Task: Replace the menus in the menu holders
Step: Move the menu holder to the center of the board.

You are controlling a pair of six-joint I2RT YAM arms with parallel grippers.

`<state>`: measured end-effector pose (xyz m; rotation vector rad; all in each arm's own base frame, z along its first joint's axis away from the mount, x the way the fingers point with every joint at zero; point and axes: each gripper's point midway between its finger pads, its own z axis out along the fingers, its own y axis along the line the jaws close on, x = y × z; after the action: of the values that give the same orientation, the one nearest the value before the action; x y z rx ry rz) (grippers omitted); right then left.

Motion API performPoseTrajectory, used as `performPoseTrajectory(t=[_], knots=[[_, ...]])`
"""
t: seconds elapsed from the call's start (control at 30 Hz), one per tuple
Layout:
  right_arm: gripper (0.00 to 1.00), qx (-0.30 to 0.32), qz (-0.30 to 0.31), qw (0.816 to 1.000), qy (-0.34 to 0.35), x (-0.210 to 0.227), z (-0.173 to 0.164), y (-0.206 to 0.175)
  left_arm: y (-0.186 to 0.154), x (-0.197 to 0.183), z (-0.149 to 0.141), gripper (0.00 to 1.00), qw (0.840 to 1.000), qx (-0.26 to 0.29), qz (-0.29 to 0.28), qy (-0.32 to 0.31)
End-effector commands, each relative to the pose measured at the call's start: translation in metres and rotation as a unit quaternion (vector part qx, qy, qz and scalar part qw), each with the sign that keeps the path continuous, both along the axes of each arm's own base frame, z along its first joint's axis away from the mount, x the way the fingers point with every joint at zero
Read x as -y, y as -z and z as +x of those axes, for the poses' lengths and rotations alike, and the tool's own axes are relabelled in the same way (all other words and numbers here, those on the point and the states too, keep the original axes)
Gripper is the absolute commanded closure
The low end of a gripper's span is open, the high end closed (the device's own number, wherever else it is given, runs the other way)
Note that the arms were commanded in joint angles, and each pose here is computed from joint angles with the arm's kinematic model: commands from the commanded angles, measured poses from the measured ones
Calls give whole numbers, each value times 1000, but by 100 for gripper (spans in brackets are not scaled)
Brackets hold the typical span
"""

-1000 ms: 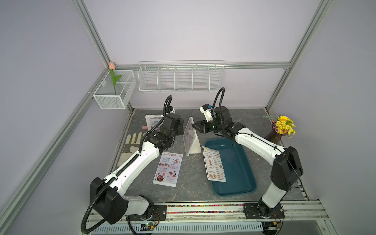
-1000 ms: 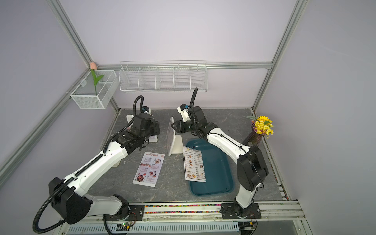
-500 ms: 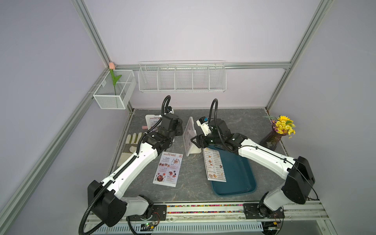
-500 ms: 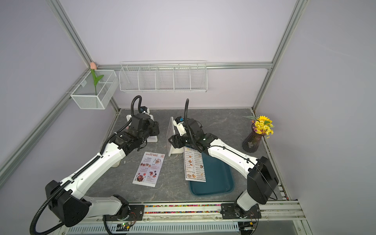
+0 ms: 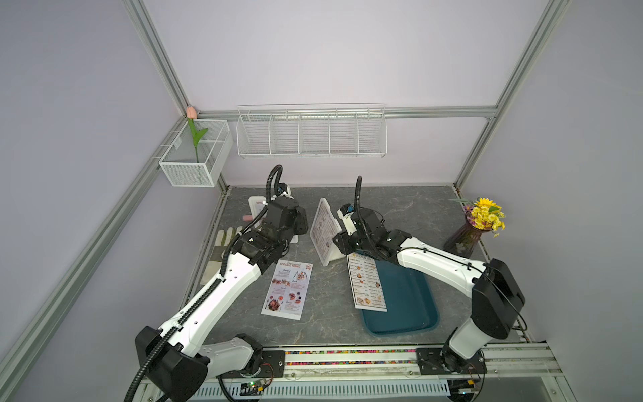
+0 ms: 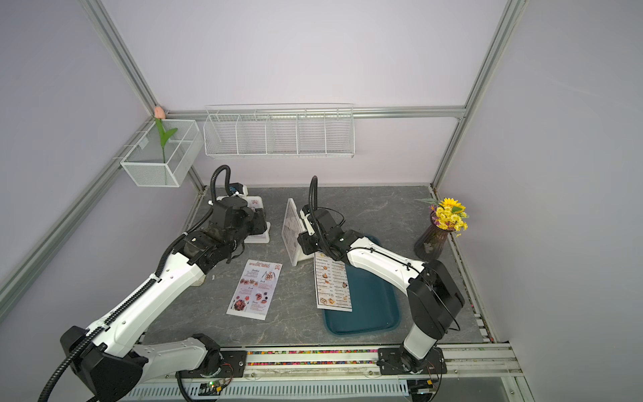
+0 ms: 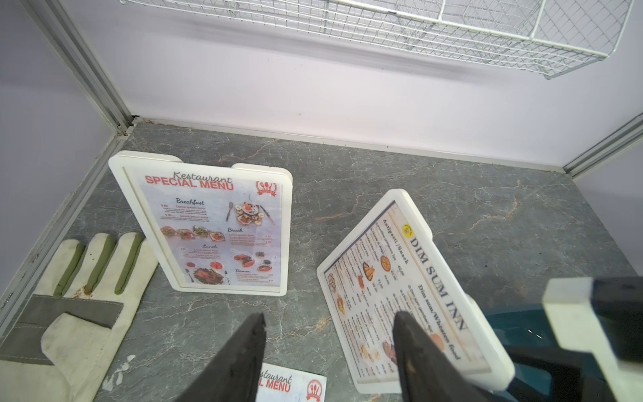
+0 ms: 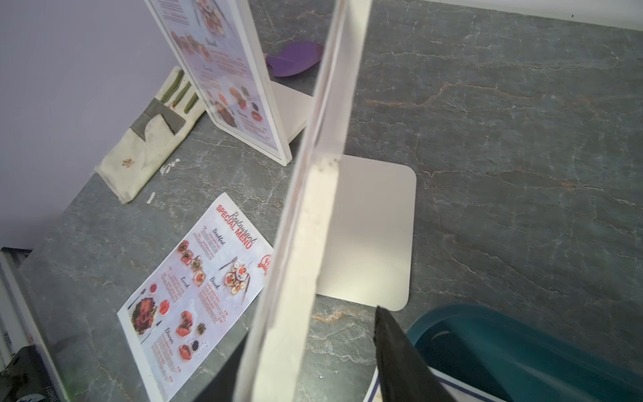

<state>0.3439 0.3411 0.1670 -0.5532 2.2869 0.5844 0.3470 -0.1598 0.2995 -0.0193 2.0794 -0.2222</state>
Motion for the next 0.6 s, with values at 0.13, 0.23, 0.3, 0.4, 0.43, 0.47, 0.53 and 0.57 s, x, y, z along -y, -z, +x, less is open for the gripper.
performPoseTrajectory(t=[0.13, 0.23, 0.3, 0.4, 0.43, 0.47, 0.53, 0.57], knots=[[40, 34, -2, 999, 18, 12, 48, 1, 5, -6, -1, 40, 1000, -8, 1, -14], [35, 37, 0, 999, 17, 20, 58, 2, 6, -6, -2, 40, 1000, -9, 1, -14], [34, 43, 3, 999, 12, 22, 61, 1, 7, -6, -3, 40, 1000, -11, 1, -12], [34, 48, 25, 998, -13, 18, 59, 0, 8, -7, -4, 40, 1000, -12, 1, -14], [34, 49, 36, 998, -25, 15, 58, 0, 9, -8, -4, 40, 1000, -12, 2, -14], [34, 51, 49, 997, -38, 12, 56, -1, 9, -8, -5, 40, 1000, -13, 1, -13], [34, 53, 71, 994, -58, 8, 57, 0, 9, -8, -5, 40, 1000, -13, 2, -13], [36, 50, 82, 993, -64, 7, 60, 1, 9, -8, -6, 40, 1000, -13, 2, -13]])
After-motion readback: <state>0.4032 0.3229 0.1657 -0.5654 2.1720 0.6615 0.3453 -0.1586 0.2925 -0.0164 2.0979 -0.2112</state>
